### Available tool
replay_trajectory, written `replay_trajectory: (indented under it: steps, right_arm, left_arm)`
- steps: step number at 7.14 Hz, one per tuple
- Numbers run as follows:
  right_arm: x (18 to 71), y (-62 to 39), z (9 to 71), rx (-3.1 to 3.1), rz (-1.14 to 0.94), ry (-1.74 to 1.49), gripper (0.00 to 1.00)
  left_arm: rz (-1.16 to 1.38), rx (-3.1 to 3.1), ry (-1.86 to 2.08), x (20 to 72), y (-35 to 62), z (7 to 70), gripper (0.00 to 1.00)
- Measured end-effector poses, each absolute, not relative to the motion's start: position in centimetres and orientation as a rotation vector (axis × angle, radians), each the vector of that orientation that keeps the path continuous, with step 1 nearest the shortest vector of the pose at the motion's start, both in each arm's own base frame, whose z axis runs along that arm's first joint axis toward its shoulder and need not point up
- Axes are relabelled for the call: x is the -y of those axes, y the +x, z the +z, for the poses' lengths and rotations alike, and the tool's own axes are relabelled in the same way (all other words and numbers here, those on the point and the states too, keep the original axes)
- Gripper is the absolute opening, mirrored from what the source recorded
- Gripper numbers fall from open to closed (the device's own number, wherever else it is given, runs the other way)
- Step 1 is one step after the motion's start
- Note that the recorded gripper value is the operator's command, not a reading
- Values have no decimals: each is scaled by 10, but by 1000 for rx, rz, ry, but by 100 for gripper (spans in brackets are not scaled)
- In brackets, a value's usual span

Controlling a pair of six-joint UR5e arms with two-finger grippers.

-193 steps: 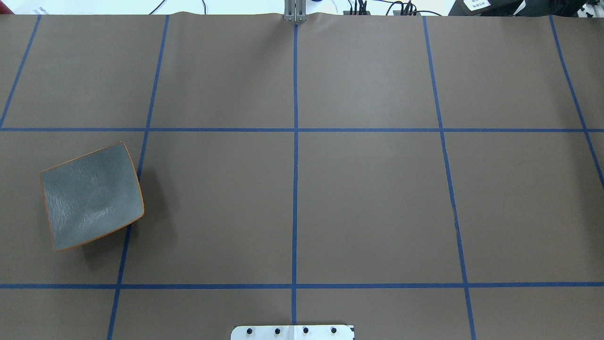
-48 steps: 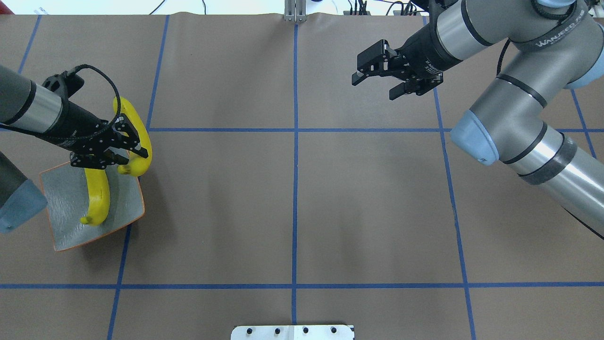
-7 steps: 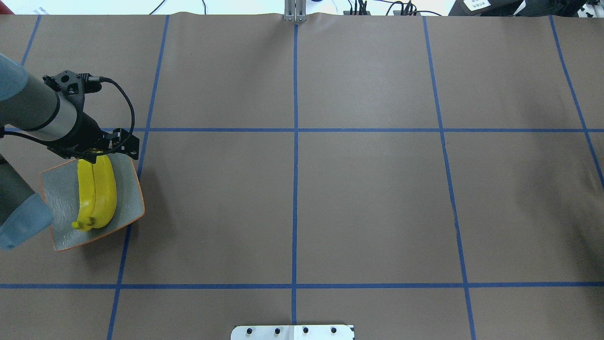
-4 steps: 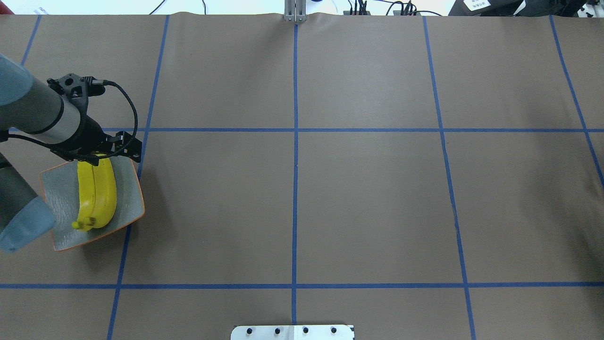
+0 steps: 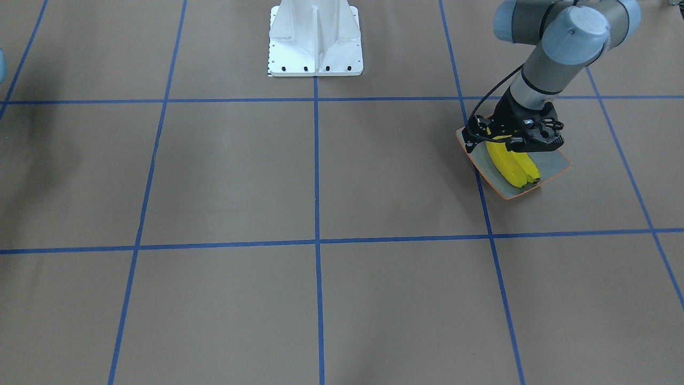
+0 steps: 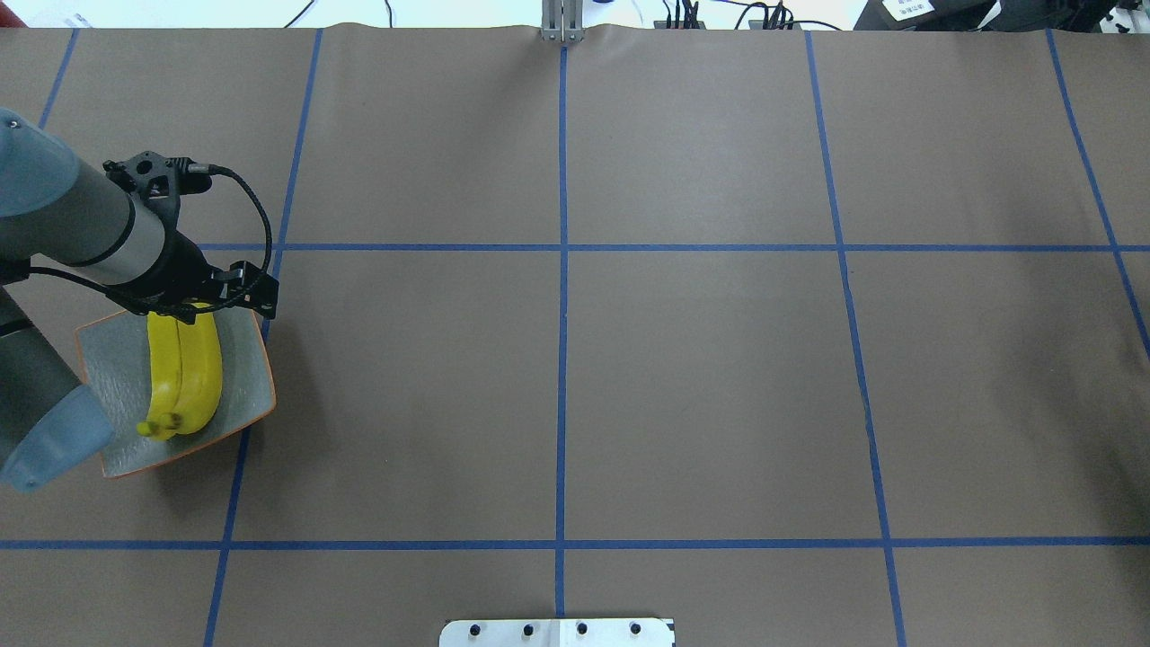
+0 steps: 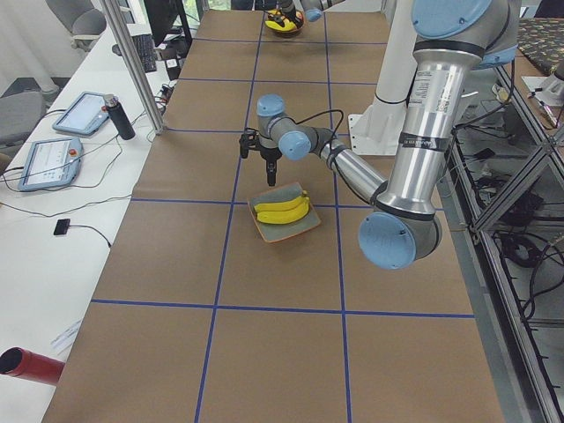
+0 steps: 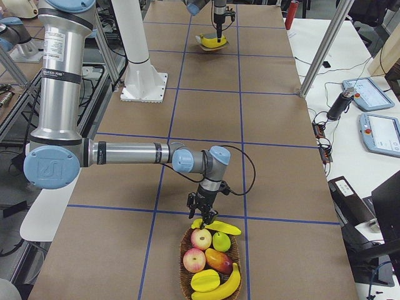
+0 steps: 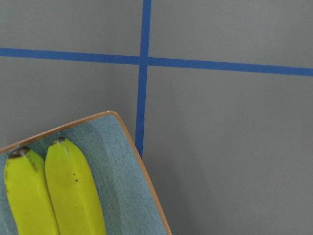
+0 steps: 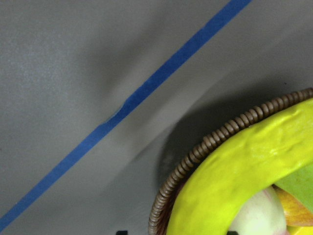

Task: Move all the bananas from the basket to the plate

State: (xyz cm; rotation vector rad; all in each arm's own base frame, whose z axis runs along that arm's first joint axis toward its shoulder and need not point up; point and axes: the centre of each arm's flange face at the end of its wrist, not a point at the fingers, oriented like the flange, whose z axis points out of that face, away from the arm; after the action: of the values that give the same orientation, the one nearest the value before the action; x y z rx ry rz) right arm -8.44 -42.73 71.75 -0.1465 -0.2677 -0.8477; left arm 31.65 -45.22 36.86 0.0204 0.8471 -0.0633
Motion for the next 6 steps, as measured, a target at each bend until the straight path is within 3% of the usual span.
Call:
replay_trajectory:
  steps: [6]
  right_arm:
    - [429,-85,721,262,-845,-153,67]
  left_arm:
    - [-55,-850,19,449,320,367,100]
